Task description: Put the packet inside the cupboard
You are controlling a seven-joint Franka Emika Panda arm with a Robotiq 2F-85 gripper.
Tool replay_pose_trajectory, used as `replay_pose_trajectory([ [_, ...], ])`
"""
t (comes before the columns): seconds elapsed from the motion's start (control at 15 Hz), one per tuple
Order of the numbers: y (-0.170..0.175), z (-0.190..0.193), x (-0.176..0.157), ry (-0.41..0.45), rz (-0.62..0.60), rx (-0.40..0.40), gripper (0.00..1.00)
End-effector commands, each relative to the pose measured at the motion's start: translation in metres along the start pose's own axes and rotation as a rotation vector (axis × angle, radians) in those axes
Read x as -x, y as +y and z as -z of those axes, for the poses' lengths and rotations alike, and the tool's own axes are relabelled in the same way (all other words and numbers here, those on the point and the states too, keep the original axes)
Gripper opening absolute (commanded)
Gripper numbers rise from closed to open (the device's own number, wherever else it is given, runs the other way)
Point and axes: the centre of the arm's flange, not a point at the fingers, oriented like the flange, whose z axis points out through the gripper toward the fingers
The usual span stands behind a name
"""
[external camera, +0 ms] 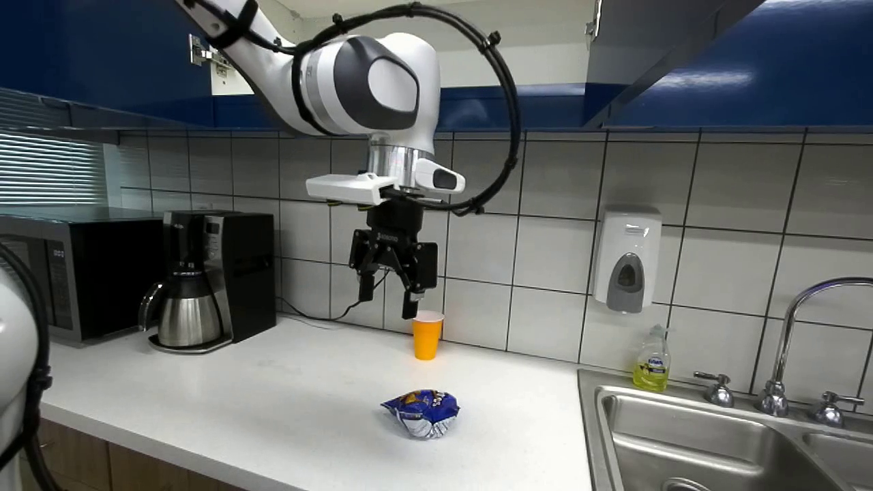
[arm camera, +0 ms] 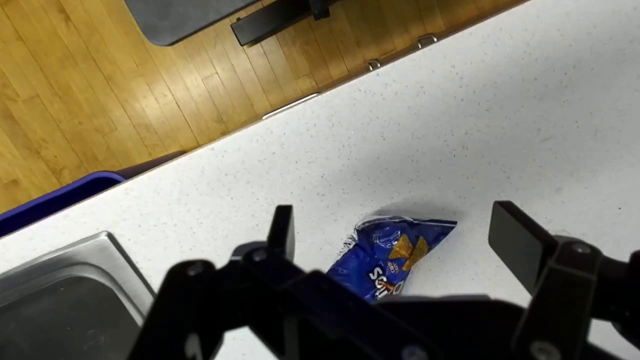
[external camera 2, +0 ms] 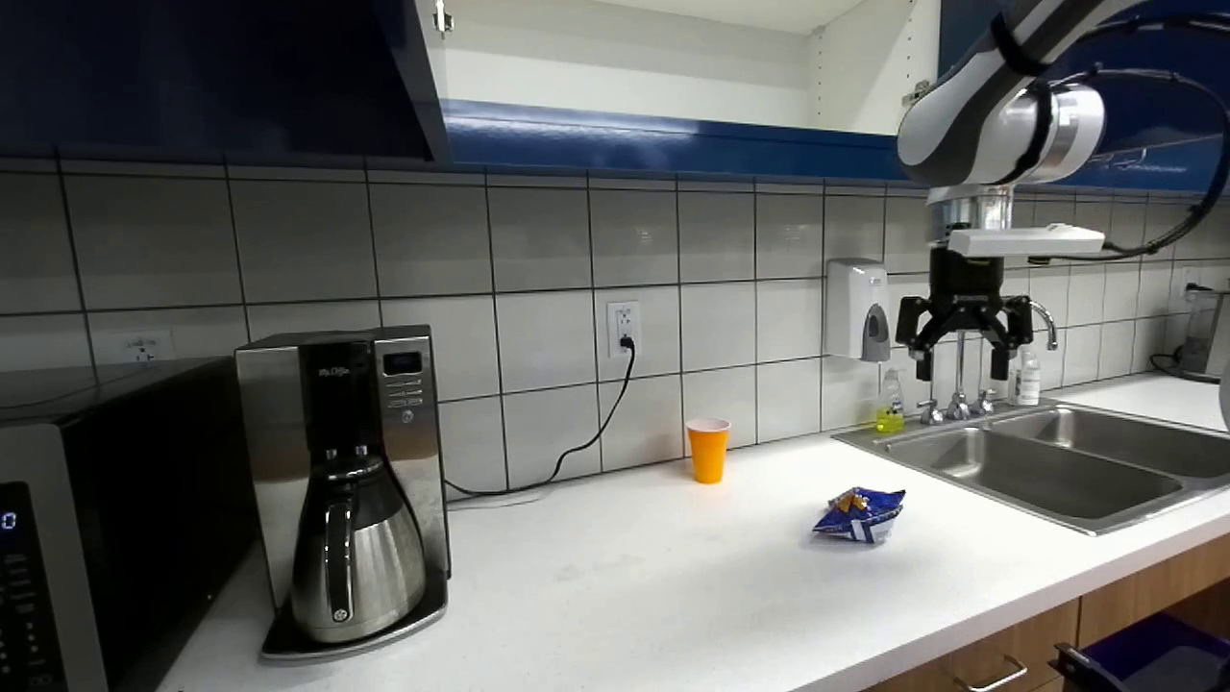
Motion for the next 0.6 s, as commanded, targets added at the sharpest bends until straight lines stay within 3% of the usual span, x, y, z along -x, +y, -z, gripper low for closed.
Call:
replay_pose_trajectory([
  [0.0, -0.014, -0.021, -0.039, -0.026, -0.063, -0.01, 1.0],
  [0.53, -0.019, -0.088, -0.096, -0.103, -0.176, -0.049, 1.0],
])
